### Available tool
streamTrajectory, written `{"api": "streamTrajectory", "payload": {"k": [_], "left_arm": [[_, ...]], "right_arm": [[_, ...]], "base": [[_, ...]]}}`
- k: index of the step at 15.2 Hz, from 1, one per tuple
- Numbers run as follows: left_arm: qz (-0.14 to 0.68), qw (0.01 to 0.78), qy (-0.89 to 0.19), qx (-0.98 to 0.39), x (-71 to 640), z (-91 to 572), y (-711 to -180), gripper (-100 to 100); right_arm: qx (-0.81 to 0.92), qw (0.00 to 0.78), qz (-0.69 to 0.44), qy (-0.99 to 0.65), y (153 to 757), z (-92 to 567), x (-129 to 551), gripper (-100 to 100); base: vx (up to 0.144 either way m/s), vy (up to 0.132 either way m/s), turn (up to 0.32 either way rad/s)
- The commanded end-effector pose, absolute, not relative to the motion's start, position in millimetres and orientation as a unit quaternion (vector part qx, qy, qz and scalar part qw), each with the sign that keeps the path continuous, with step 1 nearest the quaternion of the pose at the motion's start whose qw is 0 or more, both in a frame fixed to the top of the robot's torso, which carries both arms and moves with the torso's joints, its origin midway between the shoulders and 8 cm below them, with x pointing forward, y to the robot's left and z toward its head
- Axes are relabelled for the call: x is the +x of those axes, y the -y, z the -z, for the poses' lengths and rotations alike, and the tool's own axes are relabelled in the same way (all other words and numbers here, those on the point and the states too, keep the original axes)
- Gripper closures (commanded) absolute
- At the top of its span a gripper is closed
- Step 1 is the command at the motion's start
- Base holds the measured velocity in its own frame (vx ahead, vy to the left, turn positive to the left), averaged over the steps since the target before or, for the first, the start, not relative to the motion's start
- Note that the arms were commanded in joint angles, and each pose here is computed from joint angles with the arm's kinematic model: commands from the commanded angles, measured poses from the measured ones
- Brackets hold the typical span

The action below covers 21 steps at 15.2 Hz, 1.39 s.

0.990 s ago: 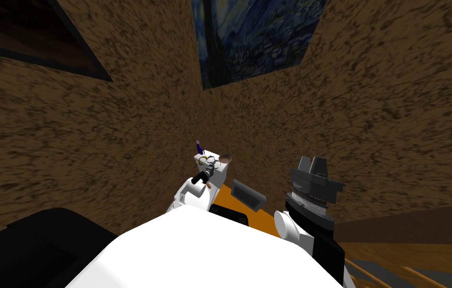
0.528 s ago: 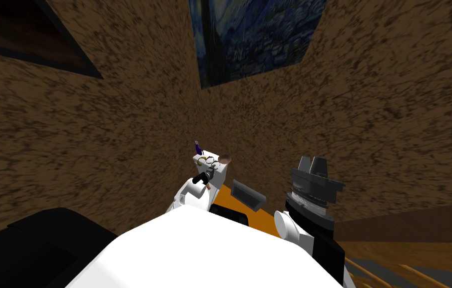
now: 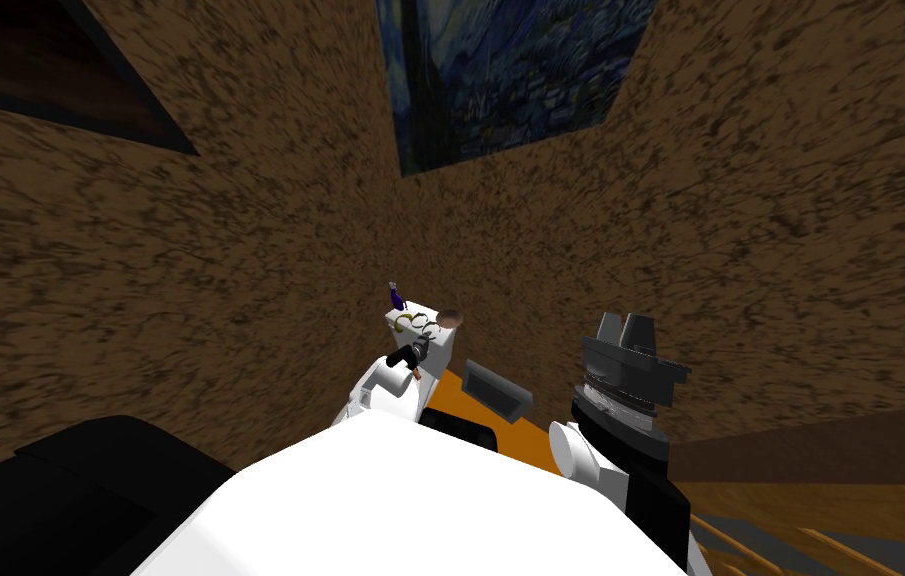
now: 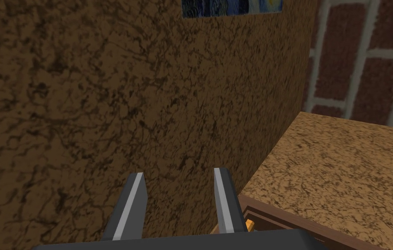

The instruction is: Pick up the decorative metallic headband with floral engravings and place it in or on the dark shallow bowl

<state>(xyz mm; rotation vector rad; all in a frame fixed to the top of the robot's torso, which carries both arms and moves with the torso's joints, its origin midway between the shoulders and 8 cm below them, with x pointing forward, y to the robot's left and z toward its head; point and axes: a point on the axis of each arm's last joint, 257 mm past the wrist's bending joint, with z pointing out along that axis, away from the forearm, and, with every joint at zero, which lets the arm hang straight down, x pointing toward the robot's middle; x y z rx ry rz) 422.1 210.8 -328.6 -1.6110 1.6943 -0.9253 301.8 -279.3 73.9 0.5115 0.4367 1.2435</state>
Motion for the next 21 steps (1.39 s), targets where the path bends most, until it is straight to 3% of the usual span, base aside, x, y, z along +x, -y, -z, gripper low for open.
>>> {"api": "streamTrajectory", "payload": {"k": [1,6,14,21], "left_arm": [[0.35,0.308,-0.641,-0.61,422,329,-211,-100],[0.35,0.308,-0.641,-0.61,422,329,-211,-100],[0.405,0.28,-0.637,-0.593,424,306,-176,-100],[0.411,0.277,-0.636,-0.591,424,302,-172,-100]], "right_arm": [[0.235,0.76,-0.571,-0.201,279,-74,302,0],[0.235,0.76,-0.571,-0.201,279,-74,302,0],[0.235,0.76,-0.571,-0.201,279,-74,302,0],[0.235,0.76,-0.571,-0.201,279,-74,302,0]], "base": [[-0.003,0.004,-0.014],[0.0,0.0,0.0],[-0.005,0.034,-0.187],[-0.007,0.004,-0.023]]}}
